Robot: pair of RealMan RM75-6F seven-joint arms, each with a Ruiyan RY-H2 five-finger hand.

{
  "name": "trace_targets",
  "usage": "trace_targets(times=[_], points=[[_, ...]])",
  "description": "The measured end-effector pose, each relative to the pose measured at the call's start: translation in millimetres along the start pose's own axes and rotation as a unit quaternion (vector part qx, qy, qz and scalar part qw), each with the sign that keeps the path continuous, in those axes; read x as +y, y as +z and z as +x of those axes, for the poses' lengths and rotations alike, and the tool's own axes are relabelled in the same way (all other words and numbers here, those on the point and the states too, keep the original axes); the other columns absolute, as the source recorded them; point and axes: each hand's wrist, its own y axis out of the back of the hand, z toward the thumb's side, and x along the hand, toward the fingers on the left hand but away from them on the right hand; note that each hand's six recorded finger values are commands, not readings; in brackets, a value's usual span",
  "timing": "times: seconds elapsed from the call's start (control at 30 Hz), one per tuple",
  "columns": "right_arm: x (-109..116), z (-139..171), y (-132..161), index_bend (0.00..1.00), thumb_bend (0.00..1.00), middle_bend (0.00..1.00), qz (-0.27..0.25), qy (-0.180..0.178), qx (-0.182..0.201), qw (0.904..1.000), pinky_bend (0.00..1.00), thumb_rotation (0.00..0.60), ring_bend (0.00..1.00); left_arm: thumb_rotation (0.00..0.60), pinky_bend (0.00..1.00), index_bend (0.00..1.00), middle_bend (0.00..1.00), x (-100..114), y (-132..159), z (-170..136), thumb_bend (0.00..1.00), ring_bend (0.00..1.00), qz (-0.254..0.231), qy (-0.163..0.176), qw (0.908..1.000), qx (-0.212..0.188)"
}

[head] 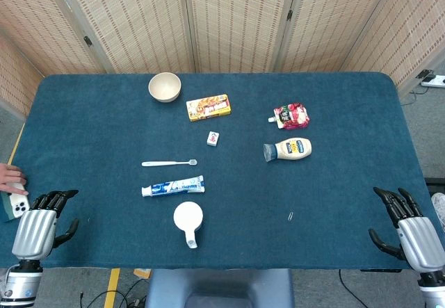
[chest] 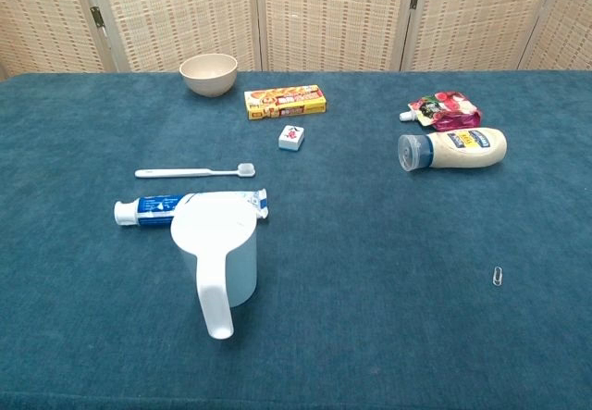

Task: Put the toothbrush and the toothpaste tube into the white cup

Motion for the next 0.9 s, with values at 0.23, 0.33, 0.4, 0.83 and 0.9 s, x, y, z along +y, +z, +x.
trace_targets(times=[0.23, 0.33, 0.4, 0.83, 0.9], points=[[-1, -1, -1, 0.06, 0.26, 0.15, 0.000, 0.002, -0.001, 1.0000, 0.08, 0.600, 0.14, 0.600, 0.28, 0.27, 0.33, -2, 0, 1, 0.40, 0.25, 0.003, -0.004, 1.0000, 0.001], [-1, -1, -1, 0.06, 0.26, 0.15, -0.002, -0.001, -0.001, 1.0000, 0.08, 0.600, 0.14, 0.600, 0.28, 0.27, 0.33, -1, -1, 1, 0.40, 0.25, 0.001, -0.001, 1.0000, 0.003], [0, 0, -1, 0.06, 0.26, 0.15, -0.002, -0.002, -0.002, 1.0000, 0.08, 0.600, 0.14, 0.600, 0.28, 0.27, 0.33, 0, -1, 2, 0.40, 0.25, 0.000, 0.000, 1.0000, 0.003], [1, 0, 1, 0.06, 0.26, 0.15, 0.000, -0.002, -0.001, 1.0000, 0.08, 0.600, 0.14, 0.600, 0.28, 0.29, 0.33, 6, 4, 27, 0.40, 0.25, -0.001, 0.017, 0.9996, -0.023], [1, -1, 1, 0.06, 0.26, 0.15, 0.000, -0.002, 0.000, 1.0000, 0.08, 0.600, 0.14, 0.600, 0.28, 0.30, 0.33, 7, 5, 35, 0.40, 0.26, 0.002, 0.020, 0.9993, -0.032]])
